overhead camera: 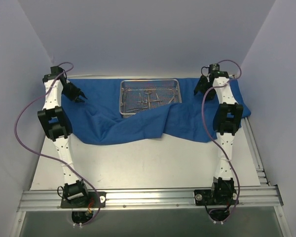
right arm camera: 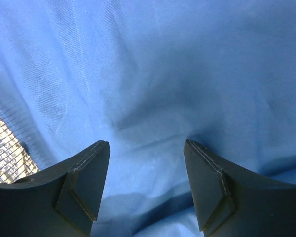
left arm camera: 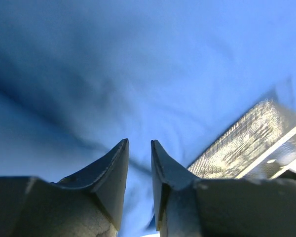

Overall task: Open and lay out the surgical kit
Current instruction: Smooth out the surgical kit at the center of the board.

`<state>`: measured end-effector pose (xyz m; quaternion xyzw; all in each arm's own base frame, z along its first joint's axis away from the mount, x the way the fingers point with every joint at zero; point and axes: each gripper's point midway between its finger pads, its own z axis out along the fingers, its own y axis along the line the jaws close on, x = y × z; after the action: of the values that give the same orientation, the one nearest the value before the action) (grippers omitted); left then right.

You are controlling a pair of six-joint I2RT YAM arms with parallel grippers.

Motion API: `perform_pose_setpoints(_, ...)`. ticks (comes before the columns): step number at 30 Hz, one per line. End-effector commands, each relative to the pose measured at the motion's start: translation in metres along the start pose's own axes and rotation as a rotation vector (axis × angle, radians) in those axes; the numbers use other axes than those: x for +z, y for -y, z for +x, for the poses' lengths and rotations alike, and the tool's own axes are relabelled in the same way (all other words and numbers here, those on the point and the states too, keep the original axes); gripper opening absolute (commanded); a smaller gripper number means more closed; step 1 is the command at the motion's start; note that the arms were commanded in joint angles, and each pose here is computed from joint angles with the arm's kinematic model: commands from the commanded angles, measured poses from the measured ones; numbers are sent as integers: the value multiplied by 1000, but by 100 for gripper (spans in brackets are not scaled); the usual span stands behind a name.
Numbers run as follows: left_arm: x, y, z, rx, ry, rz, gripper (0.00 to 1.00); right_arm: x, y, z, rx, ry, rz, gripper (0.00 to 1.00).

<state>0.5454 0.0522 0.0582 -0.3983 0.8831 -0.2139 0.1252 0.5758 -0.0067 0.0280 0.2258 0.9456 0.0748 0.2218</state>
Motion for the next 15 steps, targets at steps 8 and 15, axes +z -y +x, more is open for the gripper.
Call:
perform_pose_setpoints(8, -120, -3, 65, 195, 200, -43, 54, -144, 54, -4, 87, 87, 142, 69)
perform_pose_setpoints(15, -130, -22, 129, 167, 128, 35, 55, -180, 128, 50, 131, 34, 304, 78)
